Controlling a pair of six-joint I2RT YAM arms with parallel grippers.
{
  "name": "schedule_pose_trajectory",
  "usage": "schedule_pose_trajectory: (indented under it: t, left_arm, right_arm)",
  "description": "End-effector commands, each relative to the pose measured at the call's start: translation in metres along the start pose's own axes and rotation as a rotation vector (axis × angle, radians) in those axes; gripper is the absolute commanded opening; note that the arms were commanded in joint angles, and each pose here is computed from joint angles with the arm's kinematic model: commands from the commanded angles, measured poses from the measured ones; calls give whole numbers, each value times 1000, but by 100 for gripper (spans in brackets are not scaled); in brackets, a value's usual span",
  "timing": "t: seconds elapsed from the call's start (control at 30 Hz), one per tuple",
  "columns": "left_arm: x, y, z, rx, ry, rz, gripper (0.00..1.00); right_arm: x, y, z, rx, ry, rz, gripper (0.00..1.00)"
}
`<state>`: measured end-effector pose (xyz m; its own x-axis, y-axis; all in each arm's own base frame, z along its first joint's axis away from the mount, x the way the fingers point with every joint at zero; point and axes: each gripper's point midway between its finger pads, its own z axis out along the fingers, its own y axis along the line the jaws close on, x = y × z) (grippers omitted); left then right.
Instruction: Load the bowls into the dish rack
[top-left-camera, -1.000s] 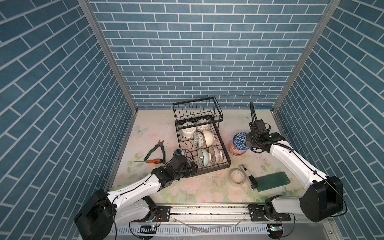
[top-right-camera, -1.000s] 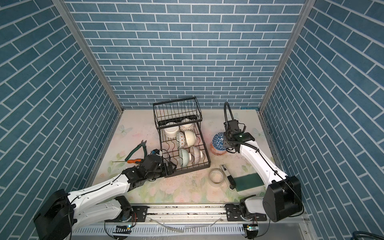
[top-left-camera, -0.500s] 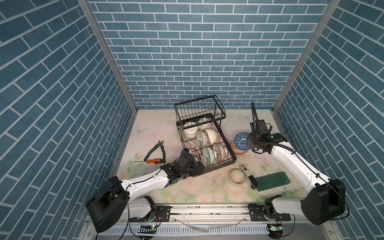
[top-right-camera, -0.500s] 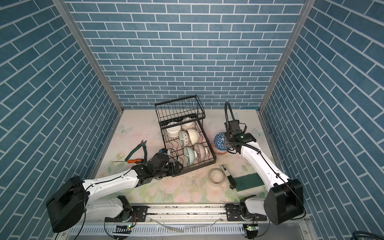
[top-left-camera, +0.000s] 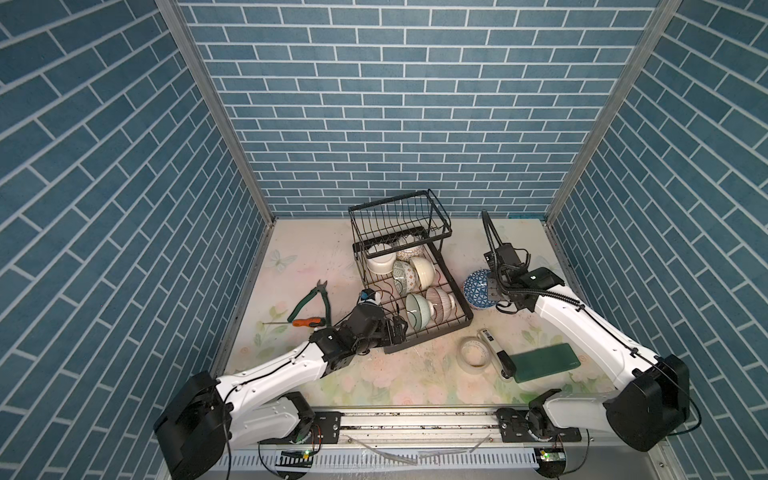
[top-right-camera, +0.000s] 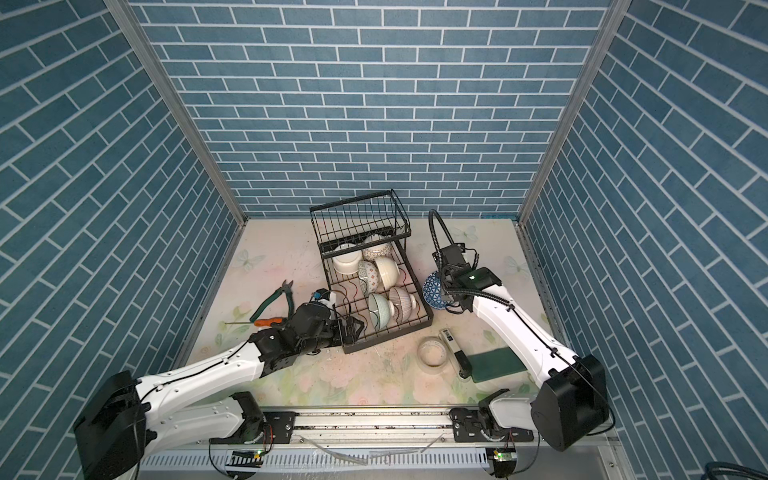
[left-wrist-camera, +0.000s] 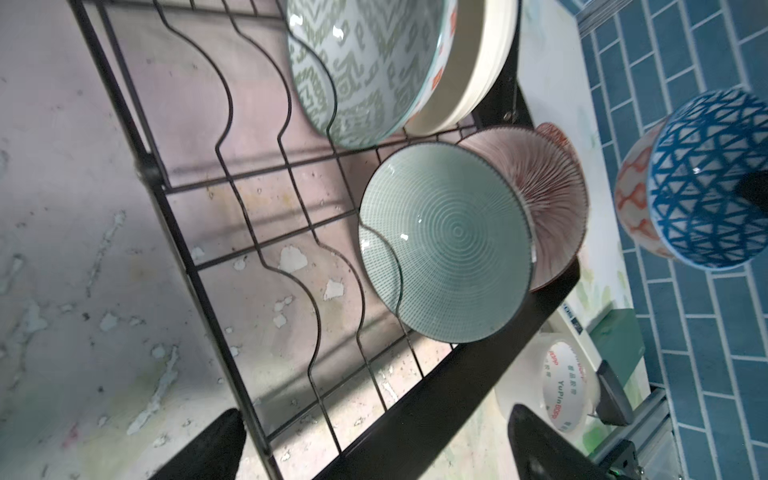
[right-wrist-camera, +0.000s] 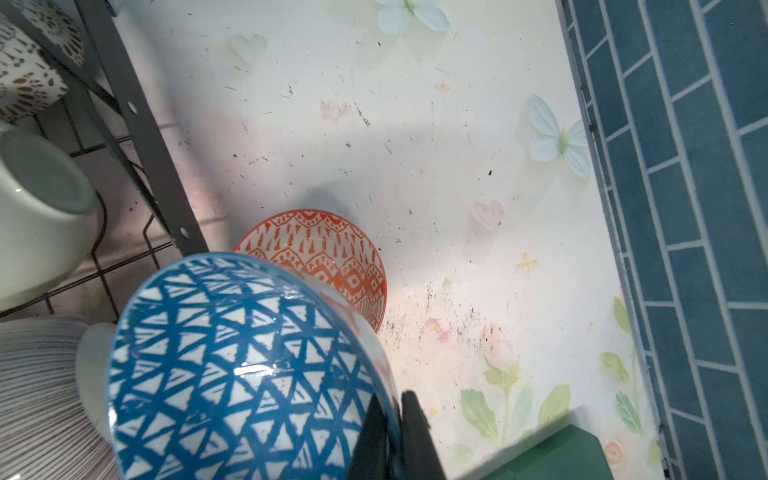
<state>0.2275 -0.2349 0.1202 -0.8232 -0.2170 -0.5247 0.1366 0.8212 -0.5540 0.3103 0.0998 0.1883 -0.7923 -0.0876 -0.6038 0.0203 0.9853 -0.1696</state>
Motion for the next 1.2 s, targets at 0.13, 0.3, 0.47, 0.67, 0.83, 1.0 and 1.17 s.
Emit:
schedule_pose_trajectory:
  t: [0.13,0.3,0.47,0.67,0.83,1.0,1.17]
  left_arm:
    - [-20,34,-22,-106,-57,-3,100]
    - [-27,57,-35,-128,-76,-62,100]
    - [-34,75,-47,-130,-111,-128,100]
    - [-37,87,-55,-132,-130,-169,100]
    - [-40,95,-59,-112,-149,-219,100]
    - [-40,103,-62,-81,-157,-273,100]
    - [-41,109,-64,-60,-177,-315,100]
  right_arm:
    - [-47,19,-44,7,-157,-51,0]
    - [-56,47,-58,-26,-193,-128,0]
    - [-60,80,-68,-41,-222,-222,0]
    - [-64,121,-79,-59,-261,-337,0]
    - [-65,152,-82,-48,-288,-428,0]
    - [-64,181,-83,-25,-320,-516,0]
    - [-65,209,-87,-3,-358,-588,0]
